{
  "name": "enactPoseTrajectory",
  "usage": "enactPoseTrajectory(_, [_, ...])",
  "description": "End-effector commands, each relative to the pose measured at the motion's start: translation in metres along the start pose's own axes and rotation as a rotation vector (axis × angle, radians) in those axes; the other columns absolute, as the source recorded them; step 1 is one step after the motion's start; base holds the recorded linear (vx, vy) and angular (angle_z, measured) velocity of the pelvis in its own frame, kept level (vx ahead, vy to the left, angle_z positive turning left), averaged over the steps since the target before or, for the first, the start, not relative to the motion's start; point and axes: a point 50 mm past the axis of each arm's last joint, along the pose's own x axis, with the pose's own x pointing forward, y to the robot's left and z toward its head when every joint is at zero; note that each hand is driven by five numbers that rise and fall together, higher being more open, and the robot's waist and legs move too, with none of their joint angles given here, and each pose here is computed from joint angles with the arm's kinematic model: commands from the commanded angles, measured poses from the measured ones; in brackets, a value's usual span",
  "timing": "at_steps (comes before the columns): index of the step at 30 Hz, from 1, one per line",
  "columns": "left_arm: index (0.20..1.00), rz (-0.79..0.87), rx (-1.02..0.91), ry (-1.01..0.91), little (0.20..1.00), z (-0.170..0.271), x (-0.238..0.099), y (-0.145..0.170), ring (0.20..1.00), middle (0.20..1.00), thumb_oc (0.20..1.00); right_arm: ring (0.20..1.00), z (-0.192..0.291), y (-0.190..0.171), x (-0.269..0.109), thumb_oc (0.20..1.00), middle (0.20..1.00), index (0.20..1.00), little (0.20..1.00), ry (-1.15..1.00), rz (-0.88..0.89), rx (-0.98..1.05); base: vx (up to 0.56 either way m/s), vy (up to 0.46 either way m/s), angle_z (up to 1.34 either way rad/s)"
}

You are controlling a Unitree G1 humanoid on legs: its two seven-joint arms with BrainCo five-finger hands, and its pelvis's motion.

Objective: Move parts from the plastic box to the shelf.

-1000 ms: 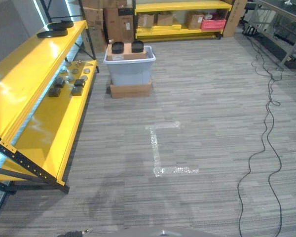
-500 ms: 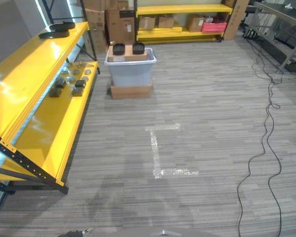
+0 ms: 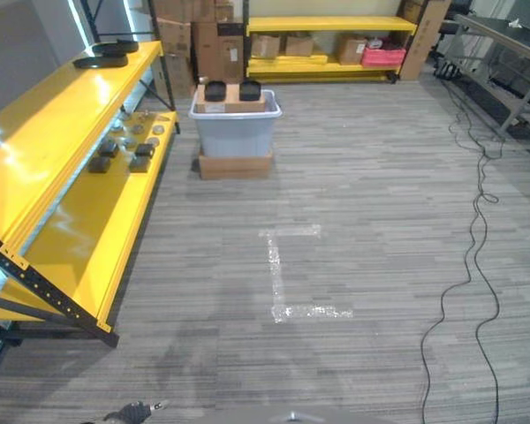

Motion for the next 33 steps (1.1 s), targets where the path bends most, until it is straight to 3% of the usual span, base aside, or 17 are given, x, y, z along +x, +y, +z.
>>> enactPoseTrajectory(1, [1.000,0.043,0.066,-0.050,1.000,0.019,0.001,0.004,1.000,1.000,1.000,1.000,0.002,-0.003,0.000,1.000,1.000,1.000,1.000,0.001,-0.060,-0.107,0.00,0.000,0.00])
enactPoseTrajectory(14, [1.000,0.081,0.085,-0.088,1.000,0.025,0.001,0.008,1.000,1.000,1.000,1.000,-0.001,-0.003,0.000,1.000,1.000,1.000,1.000,-0.006,-0.074,-0.089,0.00,0.000,0.00])
enactPoseTrajectory(18, [1.000,0.150,-0.129,-0.425,1.000,0.097,-0.011,0.023,1.000,1.000,1.000,1.000,0.077,0.011,-0.010,1.000,1.000,1.000,1.000,-0.413,-0.074,-0.036,0.00,0.000,0.00])
enactPoseTrajectory(22, [1.000,0.153,-0.168,-0.571,1.000,0.127,-0.022,0.030,1.000,1.000,1.000,1.000,0.103,0.012,-0.018,1.000,1.000,1.000,1.000,-0.533,-0.068,-0.046,0.00,0.000,0.00])
enactPoseTrajectory(23, [1.000,0.155,-0.242,-0.778,1.000,0.164,-0.046,0.038,1.000,1.000,1.000,1.000,0.142,0.013,-0.037,1.000,1.000,1.000,1.000,-0.720,-0.060,-0.055,0.00,0.000,0.00])
enactPoseTrajectory(26, [1.000,0.150,-0.250,-0.877,1.000,0.180,-0.059,0.041,1.000,1.000,1.000,1.000,0.156,0.014,-0.047,1.000,1.000,1.000,1.000,-0.799,-0.058,-0.064,0.00,0.000,0.00])
enactPoseTrajectory(28, [1.000,0.176,-0.293,-1.290,1.000,0.228,-0.130,0.063,1.000,1.000,1.000,1.000,0.211,0.011,-0.110,1.000,1.000,1.000,1.000,-1.188,-0.022,-0.005,0.03,0.006,0.01])
enactPoseTrajectory(31, [1.000,0.189,-0.293,-1.353,1.000,0.232,-0.143,0.066,1.000,1.000,1.000,1.000,0.218,0.010,-0.123,1.000,1.000,1.000,1.000,-1.261,-0.031,-0.009,0.02,0.006,0.01])
enactPoseTrajectory(33, [1.000,0.198,-0.323,-1.478,1.000,0.238,-0.168,0.071,1.000,1.000,1.000,1.000,0.228,0.007,-0.151,1.000,1.000,1.000,1.000,-1.408,-0.042,0.012,0.00,0.000,0.00])
